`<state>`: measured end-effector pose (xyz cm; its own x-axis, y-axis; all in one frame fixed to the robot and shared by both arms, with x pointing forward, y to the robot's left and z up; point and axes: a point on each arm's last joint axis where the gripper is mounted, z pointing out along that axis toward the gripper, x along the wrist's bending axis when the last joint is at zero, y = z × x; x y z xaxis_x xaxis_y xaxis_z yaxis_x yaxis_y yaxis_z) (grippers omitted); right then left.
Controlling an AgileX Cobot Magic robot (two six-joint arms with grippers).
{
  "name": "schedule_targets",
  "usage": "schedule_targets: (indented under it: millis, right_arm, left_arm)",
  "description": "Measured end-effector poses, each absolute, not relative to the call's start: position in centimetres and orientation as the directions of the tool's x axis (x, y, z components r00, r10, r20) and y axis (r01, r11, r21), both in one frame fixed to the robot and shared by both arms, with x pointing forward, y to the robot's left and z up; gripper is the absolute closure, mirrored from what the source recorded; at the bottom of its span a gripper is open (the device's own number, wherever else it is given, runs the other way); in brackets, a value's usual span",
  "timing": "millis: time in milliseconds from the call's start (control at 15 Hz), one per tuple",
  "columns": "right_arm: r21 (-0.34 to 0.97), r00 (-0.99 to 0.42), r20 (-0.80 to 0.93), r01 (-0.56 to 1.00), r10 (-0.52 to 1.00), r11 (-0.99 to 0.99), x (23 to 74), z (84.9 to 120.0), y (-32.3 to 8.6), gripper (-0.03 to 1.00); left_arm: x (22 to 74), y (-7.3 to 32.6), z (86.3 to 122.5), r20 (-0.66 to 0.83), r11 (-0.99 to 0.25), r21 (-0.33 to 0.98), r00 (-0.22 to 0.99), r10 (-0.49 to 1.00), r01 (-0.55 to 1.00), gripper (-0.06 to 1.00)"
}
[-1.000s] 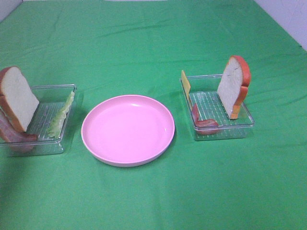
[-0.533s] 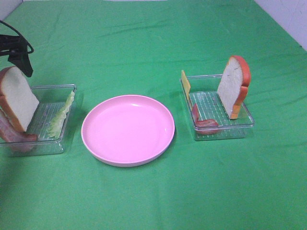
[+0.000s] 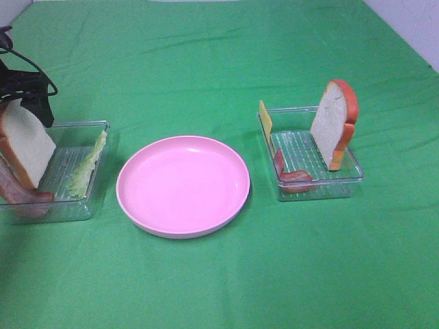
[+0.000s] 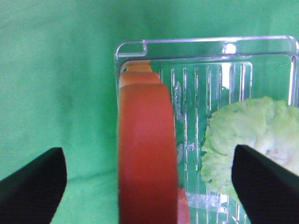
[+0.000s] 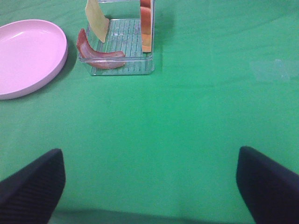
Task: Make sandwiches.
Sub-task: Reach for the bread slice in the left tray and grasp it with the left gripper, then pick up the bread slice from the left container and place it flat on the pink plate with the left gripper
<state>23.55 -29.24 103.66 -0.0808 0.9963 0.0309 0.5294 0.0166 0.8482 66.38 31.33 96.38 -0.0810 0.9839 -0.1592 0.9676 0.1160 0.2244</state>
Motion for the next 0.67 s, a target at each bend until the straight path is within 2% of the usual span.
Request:
schedule_targets:
  millis: [133, 200, 267, 333, 667]
  right_arm:
    - [0.848, -0.081, 0.031, 0.529, 0.996, 0.017, 23.5, 103.7, -29.2, 0.02]
    - [0.848, -0.081, 0.031, 0.529, 0.996, 0.017, 23.5, 103.7, -29.2, 0.02]
    - [0.848, -0.081, 0.031, 0.529, 0.996, 0.017, 23.5, 103.7, -29.2, 0.02]
    - [0.848, -0.081, 0.031, 0.529, 0.996, 0.017, 23.5, 103.7, -29.2, 0.02]
    - [0.848, -0.081, 0.031, 0.529, 0.996, 0.017, 23.5, 103.7, -29.2, 0.02]
  left_arm:
    - [66.4, 31.3, 96.4, -0.165, 0.141, 0.221, -0.105, 0.981, 0.965, 0.26]
    - [66.4, 31.3, 96.4, -0.167, 0.151, 0.219, -0.116, 0.979, 0.964, 0.41]
    - [66.4, 31.3, 96.4, -0.172, 0.169, 0.216, -0.133, 0.976, 0.962, 0.69]
    - [66.4, 31.3, 96.4, -0.171, 0.168, 0.217, -0.132, 0.976, 0.962, 0.74]
    - [66.7, 31.1, 97.6, -0.197, 0.181, 0.211, -0.139, 0.970, 0.961, 0.74]
